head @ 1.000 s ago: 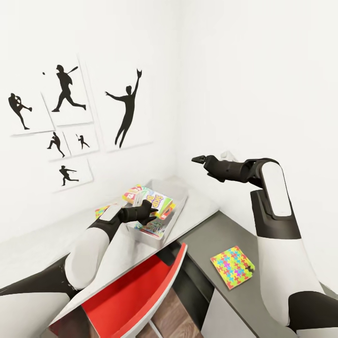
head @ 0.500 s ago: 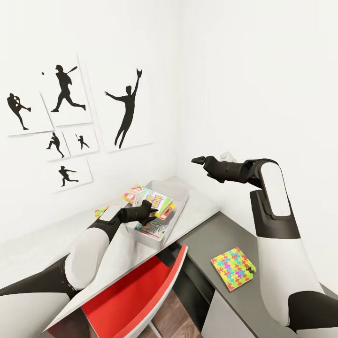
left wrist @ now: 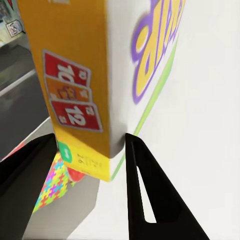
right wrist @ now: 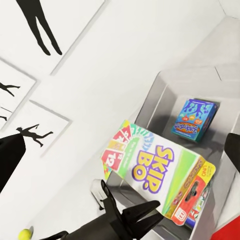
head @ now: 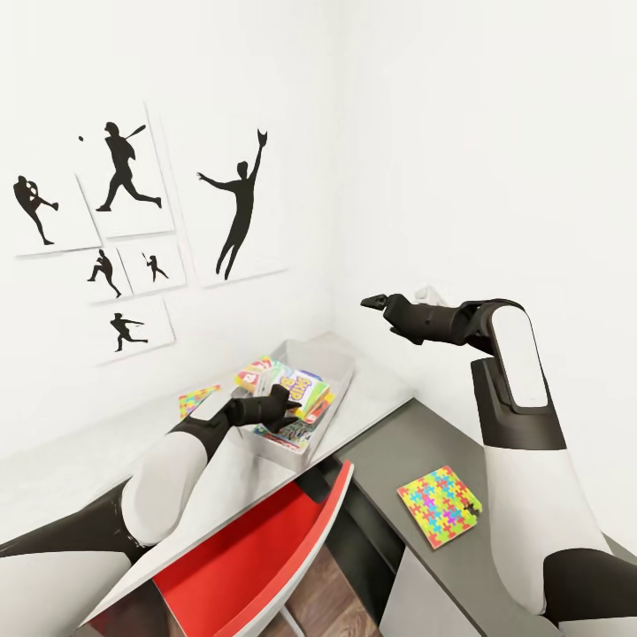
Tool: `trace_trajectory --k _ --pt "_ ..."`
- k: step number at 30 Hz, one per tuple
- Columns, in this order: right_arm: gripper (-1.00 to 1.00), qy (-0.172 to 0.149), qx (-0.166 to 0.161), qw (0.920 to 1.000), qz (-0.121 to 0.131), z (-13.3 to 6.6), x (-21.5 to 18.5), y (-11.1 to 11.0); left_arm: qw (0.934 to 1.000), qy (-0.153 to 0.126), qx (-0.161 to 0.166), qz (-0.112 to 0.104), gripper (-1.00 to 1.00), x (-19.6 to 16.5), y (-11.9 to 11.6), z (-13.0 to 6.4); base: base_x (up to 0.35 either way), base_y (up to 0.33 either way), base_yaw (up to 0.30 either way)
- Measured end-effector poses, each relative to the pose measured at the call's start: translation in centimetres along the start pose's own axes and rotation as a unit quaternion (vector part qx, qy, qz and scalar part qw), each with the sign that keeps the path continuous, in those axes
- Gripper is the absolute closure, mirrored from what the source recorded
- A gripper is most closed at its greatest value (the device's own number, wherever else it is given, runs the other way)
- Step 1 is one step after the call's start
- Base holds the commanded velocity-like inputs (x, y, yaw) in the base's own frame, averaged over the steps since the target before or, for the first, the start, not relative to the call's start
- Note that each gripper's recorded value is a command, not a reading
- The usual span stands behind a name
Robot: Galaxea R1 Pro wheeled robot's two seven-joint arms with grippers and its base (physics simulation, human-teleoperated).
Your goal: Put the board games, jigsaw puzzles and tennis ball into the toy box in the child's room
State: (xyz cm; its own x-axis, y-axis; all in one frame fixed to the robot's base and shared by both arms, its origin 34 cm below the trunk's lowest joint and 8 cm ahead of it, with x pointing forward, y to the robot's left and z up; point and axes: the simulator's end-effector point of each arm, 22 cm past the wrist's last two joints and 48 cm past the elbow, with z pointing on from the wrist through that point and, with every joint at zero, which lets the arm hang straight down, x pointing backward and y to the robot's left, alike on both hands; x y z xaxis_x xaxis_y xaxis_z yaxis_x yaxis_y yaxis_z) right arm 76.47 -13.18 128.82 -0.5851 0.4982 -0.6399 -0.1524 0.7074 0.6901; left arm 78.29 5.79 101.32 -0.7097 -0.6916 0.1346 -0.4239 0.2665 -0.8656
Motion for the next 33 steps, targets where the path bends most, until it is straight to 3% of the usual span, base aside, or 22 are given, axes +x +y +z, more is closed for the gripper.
trace_trajectory --k 33 --pt "-1.0 0.0 0.0 1.0 0.0 0.0 0.0 0.0 0.9996 -0.029 -0.002 -0.004 1.0 -1.7 0.7 -0.4 0.019 0.0 0.0"
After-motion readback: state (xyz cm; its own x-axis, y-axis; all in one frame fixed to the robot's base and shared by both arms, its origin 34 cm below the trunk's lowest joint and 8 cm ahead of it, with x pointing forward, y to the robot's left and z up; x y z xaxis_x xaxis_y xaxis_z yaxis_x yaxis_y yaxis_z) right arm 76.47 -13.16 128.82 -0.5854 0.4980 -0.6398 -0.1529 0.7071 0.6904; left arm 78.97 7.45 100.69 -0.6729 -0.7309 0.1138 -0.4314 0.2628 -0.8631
